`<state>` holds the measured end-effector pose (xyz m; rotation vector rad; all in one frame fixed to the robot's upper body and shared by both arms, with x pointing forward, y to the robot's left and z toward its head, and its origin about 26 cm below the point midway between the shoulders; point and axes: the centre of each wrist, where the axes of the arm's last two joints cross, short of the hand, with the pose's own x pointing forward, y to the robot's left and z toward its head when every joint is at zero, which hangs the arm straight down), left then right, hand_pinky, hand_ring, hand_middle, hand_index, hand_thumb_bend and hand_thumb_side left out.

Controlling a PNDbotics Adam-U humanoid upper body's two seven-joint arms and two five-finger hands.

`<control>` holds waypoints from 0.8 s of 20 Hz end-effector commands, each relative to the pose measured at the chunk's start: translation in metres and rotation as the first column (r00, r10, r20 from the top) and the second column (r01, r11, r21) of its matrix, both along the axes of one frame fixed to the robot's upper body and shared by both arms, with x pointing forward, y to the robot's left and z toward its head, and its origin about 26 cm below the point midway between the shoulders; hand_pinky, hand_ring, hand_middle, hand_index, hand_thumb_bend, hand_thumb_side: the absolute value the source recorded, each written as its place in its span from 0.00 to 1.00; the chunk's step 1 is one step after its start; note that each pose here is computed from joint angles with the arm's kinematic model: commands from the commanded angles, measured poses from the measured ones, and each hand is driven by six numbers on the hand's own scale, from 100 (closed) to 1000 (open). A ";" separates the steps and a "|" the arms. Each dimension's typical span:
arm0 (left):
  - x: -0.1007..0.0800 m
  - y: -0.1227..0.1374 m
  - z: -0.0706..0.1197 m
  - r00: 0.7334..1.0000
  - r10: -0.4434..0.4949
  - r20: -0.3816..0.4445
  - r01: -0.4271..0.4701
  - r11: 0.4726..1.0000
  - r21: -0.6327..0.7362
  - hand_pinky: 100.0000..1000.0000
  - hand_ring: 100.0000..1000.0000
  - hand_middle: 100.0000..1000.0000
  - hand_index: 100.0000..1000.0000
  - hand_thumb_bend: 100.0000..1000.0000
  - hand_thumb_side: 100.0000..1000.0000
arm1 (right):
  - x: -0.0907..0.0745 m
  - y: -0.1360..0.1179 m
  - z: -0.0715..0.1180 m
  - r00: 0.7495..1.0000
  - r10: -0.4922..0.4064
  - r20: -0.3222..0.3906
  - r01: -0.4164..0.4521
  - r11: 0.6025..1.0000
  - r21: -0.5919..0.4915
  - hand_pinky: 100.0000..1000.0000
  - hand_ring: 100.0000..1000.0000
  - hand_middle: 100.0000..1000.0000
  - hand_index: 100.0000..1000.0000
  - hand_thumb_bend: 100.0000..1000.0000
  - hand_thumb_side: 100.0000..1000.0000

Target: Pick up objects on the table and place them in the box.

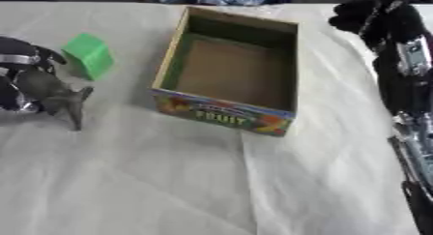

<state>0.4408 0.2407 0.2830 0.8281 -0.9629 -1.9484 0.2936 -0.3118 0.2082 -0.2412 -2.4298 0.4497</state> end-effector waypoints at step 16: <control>-0.010 -0.001 0.026 0.995 0.071 0.073 -0.066 0.996 -0.061 0.01 0.24 1.00 0.22 0.02 0.00 | -0.003 -0.001 0.008 1.000 -0.003 0.023 0.004 1.000 -0.009 0.79 0.71 0.68 0.96 0.32 1.00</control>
